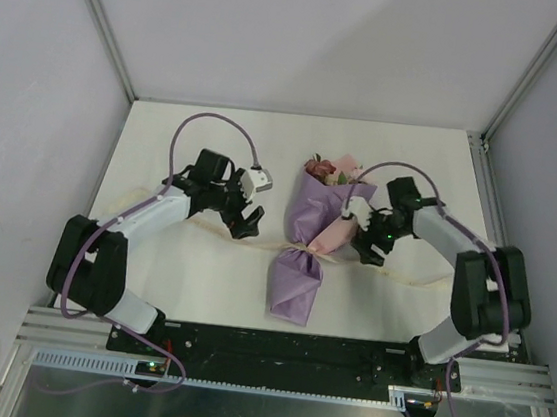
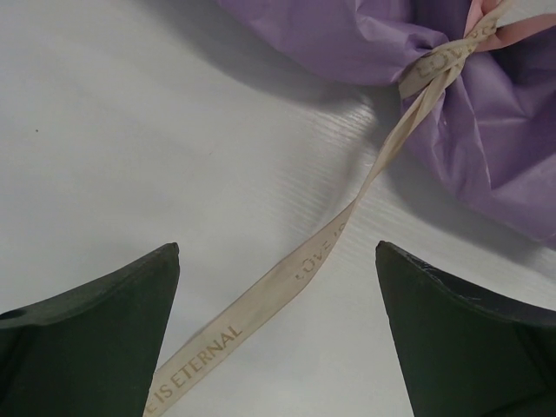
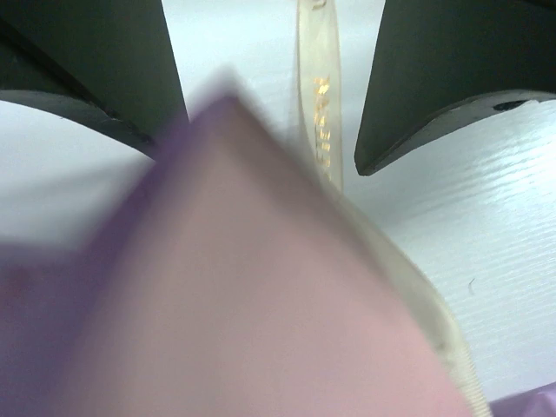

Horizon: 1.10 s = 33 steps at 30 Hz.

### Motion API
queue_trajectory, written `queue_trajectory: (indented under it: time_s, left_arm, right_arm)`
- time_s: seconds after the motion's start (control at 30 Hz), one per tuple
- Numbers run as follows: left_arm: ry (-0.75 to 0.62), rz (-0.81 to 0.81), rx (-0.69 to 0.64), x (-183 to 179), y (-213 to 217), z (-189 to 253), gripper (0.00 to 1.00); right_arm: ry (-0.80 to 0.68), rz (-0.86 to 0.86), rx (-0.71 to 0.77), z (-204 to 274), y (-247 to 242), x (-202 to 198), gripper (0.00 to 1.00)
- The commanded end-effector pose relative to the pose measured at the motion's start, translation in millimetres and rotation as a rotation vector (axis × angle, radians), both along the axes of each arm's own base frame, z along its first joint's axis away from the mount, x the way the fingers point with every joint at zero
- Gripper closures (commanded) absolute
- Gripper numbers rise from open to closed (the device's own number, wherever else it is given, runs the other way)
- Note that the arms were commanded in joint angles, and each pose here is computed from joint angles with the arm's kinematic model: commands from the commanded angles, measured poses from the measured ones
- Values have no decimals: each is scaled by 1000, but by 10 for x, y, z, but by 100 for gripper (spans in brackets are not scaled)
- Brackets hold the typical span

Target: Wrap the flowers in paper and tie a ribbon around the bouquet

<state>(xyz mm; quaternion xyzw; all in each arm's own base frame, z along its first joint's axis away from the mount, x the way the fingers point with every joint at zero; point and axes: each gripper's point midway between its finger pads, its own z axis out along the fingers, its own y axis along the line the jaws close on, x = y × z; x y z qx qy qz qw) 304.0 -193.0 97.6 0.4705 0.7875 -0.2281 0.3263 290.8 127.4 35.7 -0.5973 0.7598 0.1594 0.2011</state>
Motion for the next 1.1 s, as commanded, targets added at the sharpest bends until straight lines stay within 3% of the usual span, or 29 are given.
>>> queue_trajectory:
  time_s: [0.0, 0.13, 0.33, 0.67, 0.77, 0.87, 0.9, 1.07]
  left_arm:
    - [-37, 46, -107, 18, -114, 213, 1]
    - [-9, 105, -184, 18, -166, 251, 0]
    - [40, 245, -299, 142, -135, 327, 0]
    - [39, 323, -268, 236, -39, 208, 3]
    - [47, 314, -259, 182, -28, 202, 5]
    - [25, 295, -251, 116, 9, 267, 5]
    - [16, 288, -245, 92, 25, 292, 5]
    - [-61, 173, -174, -17, 81, 367, 5]
  right_arm:
    - [-49, -82, 158, 396, 10, -145, 17]
    - [-166, -5, 158, 324, 113, -270, 15]
    - [-290, 129, 85, 54, 375, -260, 19]
    - [-329, 219, -25, -308, 461, -189, 33]
    - [-313, 233, -46, -369, 427, -219, 48]
    - [-318, 229, -54, -349, 404, -214, 84]
    - [-315, 226, -57, -343, 387, -220, 92]
    - [-307, 170, -7, -152, 230, -239, 100]
